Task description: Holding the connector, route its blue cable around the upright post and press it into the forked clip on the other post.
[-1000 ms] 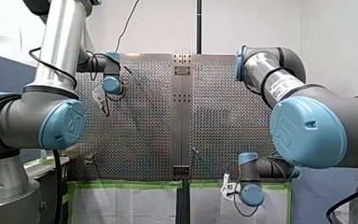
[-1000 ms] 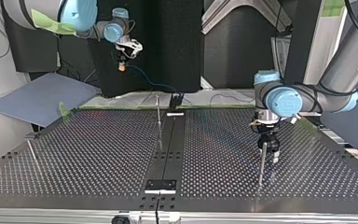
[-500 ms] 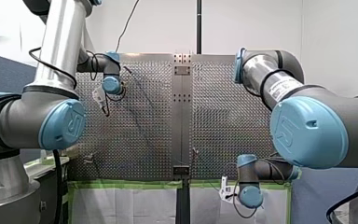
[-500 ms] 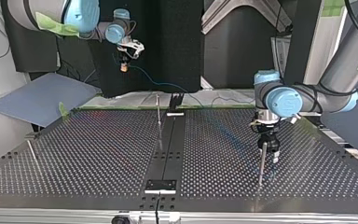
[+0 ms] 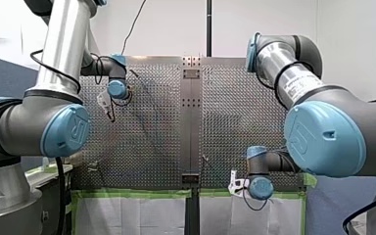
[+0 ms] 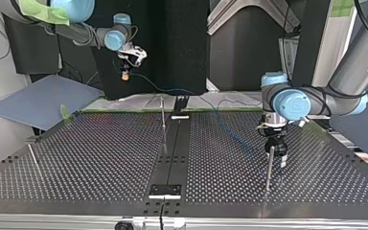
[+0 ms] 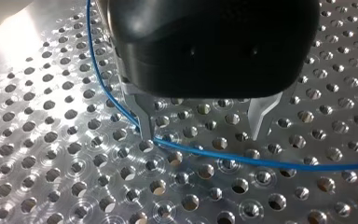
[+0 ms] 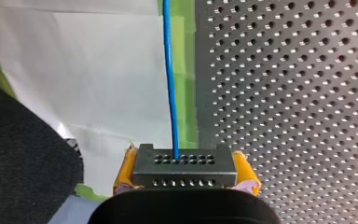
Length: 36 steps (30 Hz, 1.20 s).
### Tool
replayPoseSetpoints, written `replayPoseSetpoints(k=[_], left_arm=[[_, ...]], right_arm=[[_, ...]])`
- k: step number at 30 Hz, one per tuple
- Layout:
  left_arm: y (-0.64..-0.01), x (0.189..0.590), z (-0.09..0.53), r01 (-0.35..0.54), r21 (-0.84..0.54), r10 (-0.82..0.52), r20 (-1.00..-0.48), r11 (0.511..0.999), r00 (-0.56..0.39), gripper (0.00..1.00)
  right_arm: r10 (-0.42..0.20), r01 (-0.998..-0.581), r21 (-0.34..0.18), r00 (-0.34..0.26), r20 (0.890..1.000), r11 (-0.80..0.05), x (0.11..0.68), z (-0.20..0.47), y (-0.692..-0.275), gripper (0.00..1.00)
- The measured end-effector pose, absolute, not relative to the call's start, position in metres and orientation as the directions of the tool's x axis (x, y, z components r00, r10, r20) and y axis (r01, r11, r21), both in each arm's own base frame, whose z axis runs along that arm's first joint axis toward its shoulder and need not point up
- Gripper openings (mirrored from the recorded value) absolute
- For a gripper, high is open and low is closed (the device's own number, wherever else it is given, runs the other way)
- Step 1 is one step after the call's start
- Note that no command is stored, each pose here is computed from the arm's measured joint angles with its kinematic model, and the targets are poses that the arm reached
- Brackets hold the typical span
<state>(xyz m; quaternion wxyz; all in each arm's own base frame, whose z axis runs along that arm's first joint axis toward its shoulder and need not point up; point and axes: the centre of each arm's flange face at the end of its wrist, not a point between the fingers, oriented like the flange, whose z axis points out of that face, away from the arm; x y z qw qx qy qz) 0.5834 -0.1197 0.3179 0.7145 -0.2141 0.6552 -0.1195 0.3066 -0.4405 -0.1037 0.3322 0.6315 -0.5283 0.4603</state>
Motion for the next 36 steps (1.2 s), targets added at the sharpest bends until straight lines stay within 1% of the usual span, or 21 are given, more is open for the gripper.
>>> replayPoseSetpoints(k=[3, 10, 17, 24, 30, 36], left_arm=[[-0.120, 0.583, 0.318, -0.110, -0.463, -0.451, -0.885, 0.880, 0.112, 0.98], [-0.120, 0.583, 0.318, -0.110, -0.463, -0.451, -0.885, 0.880, 0.112, 0.98], [-0.119, 0.582, 0.316, -0.122, -0.461, -0.451, -0.887, 0.879, 0.103, 0.98], [-0.120, 0.577, 0.312, -0.150, -0.470, -0.464, -0.883, 0.870, 0.076, 0.98], [-0.124, 0.573, 0.311, -0.142, -0.507, -0.507, -0.861, 0.850, 0.043, 0.98], [-0.122, 0.562, 0.322, -0.177, -0.535, -0.537, -0.843, 0.826, 0.044, 0.98]], right_arm=[[-0.345, -0.974, -0.068, 0.012, 0.938, -0.218, 0.308, -0.091, -0.445, 0.00], [-0.290, -0.976, -0.076, -0.014, 0.957, -0.206, 0.307, -0.058, -0.456, 0.00], [-0.256, -0.975, -0.091, -0.037, 0.966, -0.202, 0.305, -0.034, -0.458, 0.00], [-0.243, -0.974, -0.096, -0.045, 0.969, -0.204, 0.306, -0.023, -0.461, 0.00], [-0.243, -0.974, -0.097, -0.045, 0.969, -0.206, 0.306, -0.022, -0.461, 0.00], [-0.243, -0.973, -0.098, -0.046, 0.969, -0.210, 0.307, -0.022, -0.461, 0.00]])
